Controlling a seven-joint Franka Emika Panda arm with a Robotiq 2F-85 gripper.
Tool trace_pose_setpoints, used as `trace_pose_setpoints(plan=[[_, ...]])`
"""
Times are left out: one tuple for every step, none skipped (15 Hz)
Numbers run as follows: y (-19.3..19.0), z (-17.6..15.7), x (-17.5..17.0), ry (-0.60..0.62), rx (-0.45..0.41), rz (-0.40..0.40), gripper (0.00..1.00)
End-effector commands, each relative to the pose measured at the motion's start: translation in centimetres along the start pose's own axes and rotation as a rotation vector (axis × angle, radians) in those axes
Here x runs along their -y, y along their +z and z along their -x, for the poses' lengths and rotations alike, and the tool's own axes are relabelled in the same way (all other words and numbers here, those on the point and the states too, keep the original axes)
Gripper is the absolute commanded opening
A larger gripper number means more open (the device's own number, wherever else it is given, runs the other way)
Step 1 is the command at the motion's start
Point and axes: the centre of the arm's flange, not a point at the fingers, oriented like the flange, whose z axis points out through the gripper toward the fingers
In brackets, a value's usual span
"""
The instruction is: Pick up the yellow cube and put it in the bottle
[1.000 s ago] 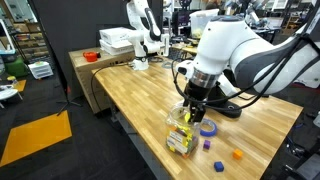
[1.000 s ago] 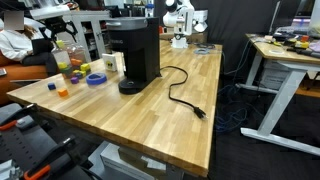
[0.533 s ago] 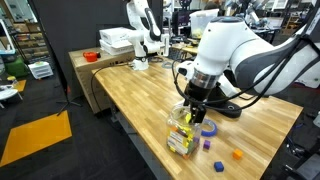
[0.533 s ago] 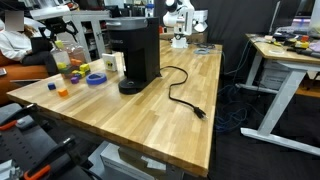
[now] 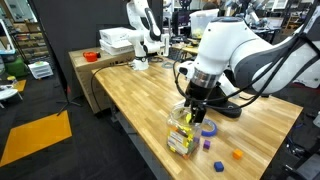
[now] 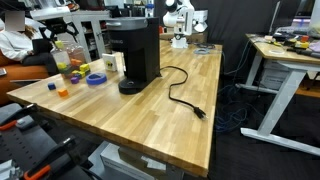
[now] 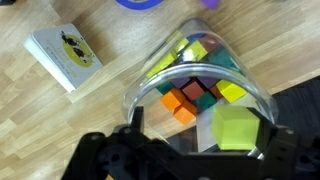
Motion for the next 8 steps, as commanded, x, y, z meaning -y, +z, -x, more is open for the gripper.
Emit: trace_pose_setpoints(plan=[[0.1, 0.0, -0.3, 0.001, -0.005, 0.003, 1.00], [0.1, -0.1, -0.6, -0.001, -0.011, 0.005, 1.00], [0.0, -0.3, -0.8, 0.002, -0.010, 0.009, 1.00], [0.0, -0.4, -1.2, 0.008, 0.001, 0.011, 1.00], [0.0, -0.5, -1.7, 0.022, 0.019, 0.014, 1.00], [0.0, -0.6, -2.1, 0.038, 0.019, 0.008, 1.00], [0.1, -0.7, -2.6, 0.049, 0.029, 0.011, 1.00], [0.3, -0.9, -2.9, 0.051, 0.030, 0.008, 1.00]])
